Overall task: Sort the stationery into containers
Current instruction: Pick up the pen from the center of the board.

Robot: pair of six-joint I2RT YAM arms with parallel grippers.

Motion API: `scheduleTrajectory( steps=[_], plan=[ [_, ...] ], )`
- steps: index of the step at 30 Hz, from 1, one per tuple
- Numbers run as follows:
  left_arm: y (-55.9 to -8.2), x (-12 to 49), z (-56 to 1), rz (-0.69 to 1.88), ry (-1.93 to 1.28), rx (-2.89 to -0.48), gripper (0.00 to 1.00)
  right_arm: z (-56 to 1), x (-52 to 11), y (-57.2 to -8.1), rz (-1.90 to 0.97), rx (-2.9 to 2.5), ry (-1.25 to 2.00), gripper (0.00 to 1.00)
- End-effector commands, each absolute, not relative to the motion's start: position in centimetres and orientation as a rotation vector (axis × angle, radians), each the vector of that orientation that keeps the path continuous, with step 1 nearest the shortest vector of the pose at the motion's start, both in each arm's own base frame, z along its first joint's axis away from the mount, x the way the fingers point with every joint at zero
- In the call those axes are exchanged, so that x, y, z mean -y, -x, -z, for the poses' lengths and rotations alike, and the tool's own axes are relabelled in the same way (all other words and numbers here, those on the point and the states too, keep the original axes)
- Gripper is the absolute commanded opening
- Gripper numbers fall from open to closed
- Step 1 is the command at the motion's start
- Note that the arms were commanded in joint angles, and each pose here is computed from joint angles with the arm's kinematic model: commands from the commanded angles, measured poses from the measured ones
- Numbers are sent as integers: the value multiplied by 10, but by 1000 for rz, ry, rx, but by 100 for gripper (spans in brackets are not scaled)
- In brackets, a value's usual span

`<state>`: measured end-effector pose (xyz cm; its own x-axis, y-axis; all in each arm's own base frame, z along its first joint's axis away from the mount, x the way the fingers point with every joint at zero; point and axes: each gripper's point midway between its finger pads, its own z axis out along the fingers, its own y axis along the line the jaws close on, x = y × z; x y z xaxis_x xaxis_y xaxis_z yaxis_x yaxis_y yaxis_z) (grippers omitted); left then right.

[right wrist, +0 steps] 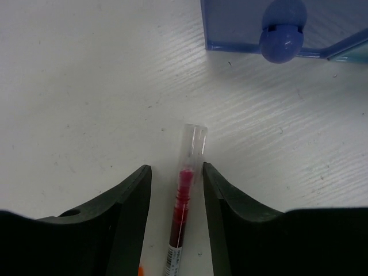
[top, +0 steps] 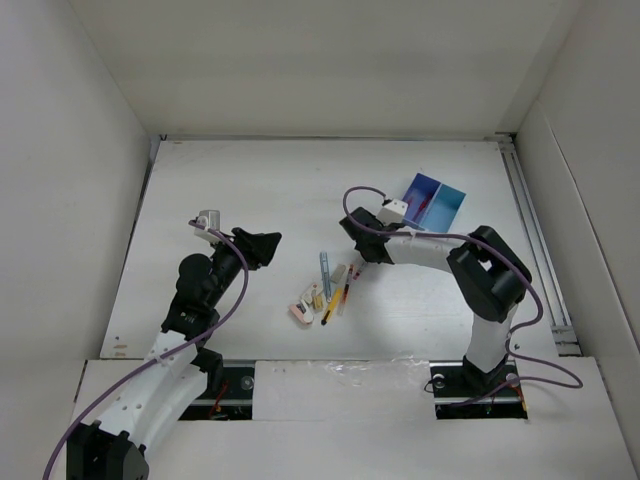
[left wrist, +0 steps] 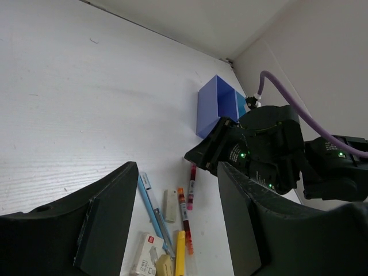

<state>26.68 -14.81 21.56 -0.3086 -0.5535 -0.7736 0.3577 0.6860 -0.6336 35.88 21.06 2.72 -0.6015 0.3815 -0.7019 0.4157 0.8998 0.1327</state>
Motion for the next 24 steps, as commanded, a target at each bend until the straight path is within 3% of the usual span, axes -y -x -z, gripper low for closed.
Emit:
scheduleTrajectory(
  steps=[1,4,7,9,19,24],
  plan=[
    [-267,150,-238,936,137,-1578,54,-16,-219,-354,39,-2305,-573,47],
    [-266,150,-239,936,137,-1578,54,-13,-221,-354,34,-2318,-559,37],
    [-266,150,-239,936,137,-1578,54,-11,-219,-355,53,-2316,-558,36],
    [-266,150,-239,936,137,-1578,54,-11,-216,-354,70,-2315,-556,25],
    [-266,150,-239,936,137,-1578,54,-17,-212,-355,72,-2309,-550,2],
    [-266,150,-239,936,137,-1578,54,-57,-209,-359,17,-2237,-557,0]
  ],
)
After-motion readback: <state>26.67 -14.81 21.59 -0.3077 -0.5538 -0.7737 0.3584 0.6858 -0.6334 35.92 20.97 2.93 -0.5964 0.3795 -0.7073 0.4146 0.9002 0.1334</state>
